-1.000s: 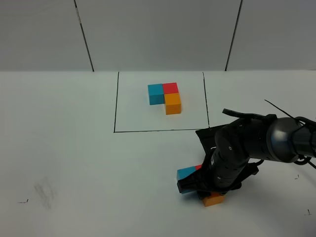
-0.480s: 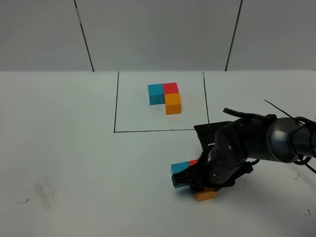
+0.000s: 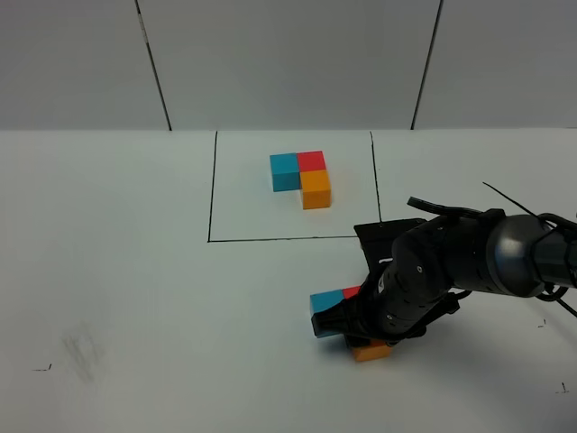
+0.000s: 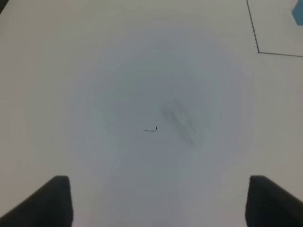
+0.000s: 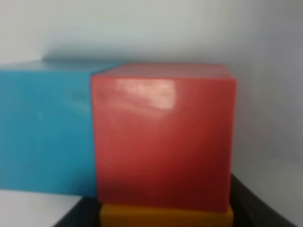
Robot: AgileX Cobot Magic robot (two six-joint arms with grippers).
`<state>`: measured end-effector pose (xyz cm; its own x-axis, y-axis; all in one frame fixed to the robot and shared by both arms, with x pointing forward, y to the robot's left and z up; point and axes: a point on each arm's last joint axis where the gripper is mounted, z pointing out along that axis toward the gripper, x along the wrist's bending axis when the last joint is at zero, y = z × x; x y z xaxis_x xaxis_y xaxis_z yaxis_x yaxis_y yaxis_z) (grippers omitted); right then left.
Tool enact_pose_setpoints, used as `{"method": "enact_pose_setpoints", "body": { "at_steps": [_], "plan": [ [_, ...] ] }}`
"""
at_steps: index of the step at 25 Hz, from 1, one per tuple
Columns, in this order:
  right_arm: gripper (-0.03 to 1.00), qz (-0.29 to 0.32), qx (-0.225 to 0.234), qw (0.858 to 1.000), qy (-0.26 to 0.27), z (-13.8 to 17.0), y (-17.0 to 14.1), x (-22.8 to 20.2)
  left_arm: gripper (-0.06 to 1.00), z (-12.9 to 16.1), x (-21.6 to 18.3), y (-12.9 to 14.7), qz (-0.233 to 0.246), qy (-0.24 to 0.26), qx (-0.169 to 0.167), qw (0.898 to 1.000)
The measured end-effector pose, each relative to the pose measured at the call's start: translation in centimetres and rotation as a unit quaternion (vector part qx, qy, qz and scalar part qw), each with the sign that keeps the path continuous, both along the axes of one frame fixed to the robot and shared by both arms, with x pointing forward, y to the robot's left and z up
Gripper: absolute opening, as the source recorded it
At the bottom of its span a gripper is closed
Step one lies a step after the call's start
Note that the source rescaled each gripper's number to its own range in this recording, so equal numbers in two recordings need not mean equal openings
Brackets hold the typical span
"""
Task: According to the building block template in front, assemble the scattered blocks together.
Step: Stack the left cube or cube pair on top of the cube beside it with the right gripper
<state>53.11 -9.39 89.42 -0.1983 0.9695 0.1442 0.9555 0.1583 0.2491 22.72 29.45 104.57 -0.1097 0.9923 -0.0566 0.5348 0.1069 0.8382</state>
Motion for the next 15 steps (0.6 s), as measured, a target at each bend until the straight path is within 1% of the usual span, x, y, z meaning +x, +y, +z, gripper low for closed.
{"method": "enact_pose_setpoints", "body": {
  "at_steps": [7, 15],
  "plan": [
    [0.0, -0.014, -0.003, 1.0, 0.012, -0.5, 0.2, 0.3, 0.65, 0.0, 0.0, 0.0, 0.0, 0.0, 0.0, 1.0],
    [0.0, -0.01, -0.005, 1.0, 0.015, 0.3, 1.2, 1.7, 0.65, 0.0, 0.0, 0.0, 0.0, 0.0, 0.0, 1.0]
  ]
}}
